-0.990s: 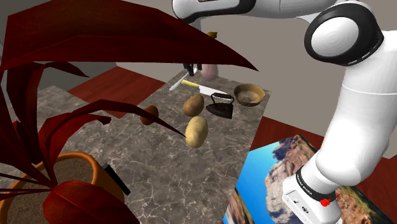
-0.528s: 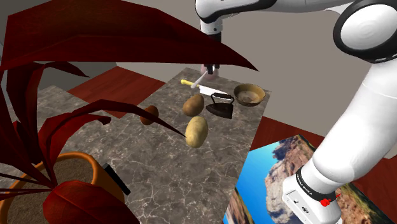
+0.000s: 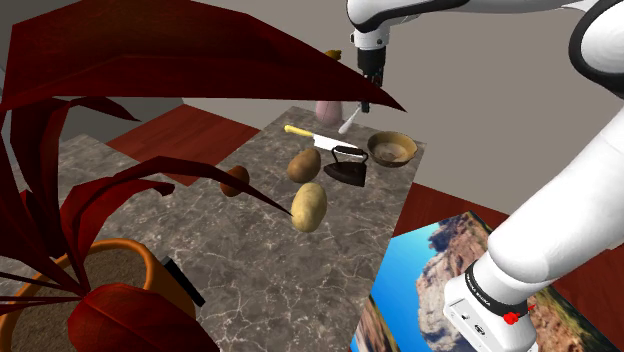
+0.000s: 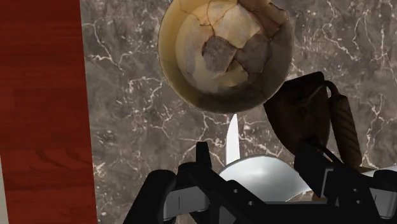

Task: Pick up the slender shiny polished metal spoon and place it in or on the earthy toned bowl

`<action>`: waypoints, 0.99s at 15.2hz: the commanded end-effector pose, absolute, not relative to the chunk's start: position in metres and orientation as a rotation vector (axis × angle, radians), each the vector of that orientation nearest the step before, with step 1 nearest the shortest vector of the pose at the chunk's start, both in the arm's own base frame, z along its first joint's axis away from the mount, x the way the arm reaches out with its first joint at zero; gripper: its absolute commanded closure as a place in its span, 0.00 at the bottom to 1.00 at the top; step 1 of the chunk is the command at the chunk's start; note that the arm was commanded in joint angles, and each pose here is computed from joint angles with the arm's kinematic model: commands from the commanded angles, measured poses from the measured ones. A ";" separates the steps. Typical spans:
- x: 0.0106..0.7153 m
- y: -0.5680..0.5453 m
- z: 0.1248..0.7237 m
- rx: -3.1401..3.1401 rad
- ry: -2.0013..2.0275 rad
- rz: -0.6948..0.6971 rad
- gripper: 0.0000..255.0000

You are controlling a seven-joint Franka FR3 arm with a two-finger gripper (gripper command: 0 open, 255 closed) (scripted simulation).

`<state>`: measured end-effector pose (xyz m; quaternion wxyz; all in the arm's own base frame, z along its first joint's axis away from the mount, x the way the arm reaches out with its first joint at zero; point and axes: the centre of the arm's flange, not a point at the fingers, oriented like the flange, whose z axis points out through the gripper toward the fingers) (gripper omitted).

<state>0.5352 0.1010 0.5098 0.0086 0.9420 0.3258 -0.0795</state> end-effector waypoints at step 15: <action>0.510 -0.033 0.481 2.943 1.021 -0.249 1.00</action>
